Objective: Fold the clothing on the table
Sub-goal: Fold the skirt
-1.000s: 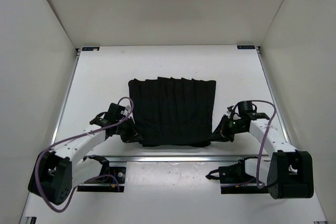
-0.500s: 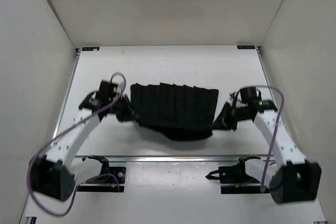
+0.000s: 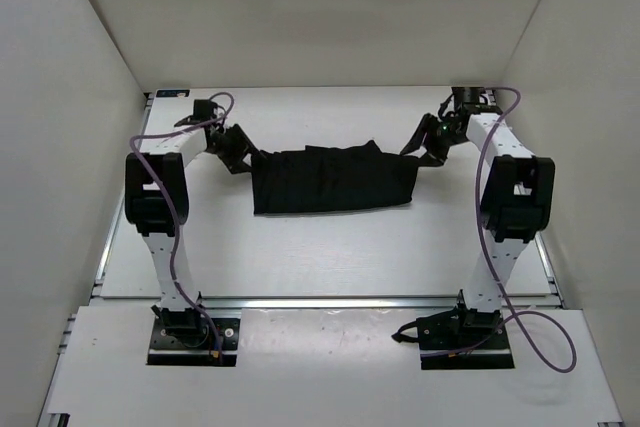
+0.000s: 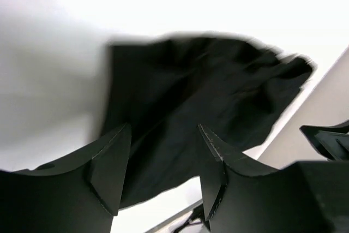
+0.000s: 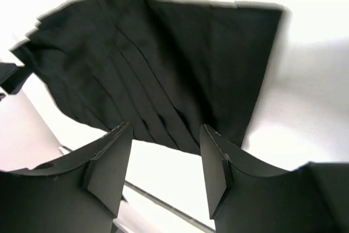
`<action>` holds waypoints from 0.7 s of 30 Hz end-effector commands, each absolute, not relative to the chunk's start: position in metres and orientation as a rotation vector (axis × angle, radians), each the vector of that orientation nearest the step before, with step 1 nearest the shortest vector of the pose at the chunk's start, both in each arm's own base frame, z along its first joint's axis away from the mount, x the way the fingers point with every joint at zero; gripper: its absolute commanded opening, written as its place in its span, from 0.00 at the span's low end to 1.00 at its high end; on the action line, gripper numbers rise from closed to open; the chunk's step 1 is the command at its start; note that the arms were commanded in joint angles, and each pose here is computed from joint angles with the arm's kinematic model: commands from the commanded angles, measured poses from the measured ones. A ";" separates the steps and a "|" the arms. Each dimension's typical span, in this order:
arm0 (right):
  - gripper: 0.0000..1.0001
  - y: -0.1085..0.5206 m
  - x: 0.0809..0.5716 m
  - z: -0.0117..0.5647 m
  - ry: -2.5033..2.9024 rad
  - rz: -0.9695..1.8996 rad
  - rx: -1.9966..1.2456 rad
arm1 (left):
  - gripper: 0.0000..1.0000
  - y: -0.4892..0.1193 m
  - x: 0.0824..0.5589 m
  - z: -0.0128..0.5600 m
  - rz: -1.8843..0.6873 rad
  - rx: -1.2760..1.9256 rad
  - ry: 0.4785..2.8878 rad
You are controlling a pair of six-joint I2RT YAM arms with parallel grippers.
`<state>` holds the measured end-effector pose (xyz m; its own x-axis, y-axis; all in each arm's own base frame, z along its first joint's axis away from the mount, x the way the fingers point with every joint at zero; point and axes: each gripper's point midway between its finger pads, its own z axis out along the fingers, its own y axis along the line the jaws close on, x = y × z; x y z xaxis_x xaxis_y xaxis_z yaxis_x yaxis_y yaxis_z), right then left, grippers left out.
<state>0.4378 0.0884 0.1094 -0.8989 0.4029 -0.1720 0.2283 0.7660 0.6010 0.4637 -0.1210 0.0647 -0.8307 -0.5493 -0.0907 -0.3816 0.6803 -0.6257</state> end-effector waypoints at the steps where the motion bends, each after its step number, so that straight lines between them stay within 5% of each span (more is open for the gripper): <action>1: 0.50 0.073 0.423 0.137 2.570 0.764 0.431 | 0.61 -0.122 0.451 0.123 -0.931 -0.628 2.480; 10: 0.57 0.084 0.370 0.080 2.545 0.845 0.546 | 0.65 -0.101 0.357 0.055 -0.591 -0.755 2.584; 18: 0.57 0.098 0.383 0.043 2.611 0.819 0.590 | 0.65 -0.128 0.339 0.013 -0.528 -0.758 2.690; 20: 0.45 0.101 0.384 0.040 2.602 0.849 0.603 | 0.57 -0.135 0.343 0.010 -0.514 -0.731 2.696; 21: 0.17 0.103 0.383 0.036 2.605 0.862 0.604 | 0.44 -0.134 0.347 0.009 -0.510 -0.744 2.691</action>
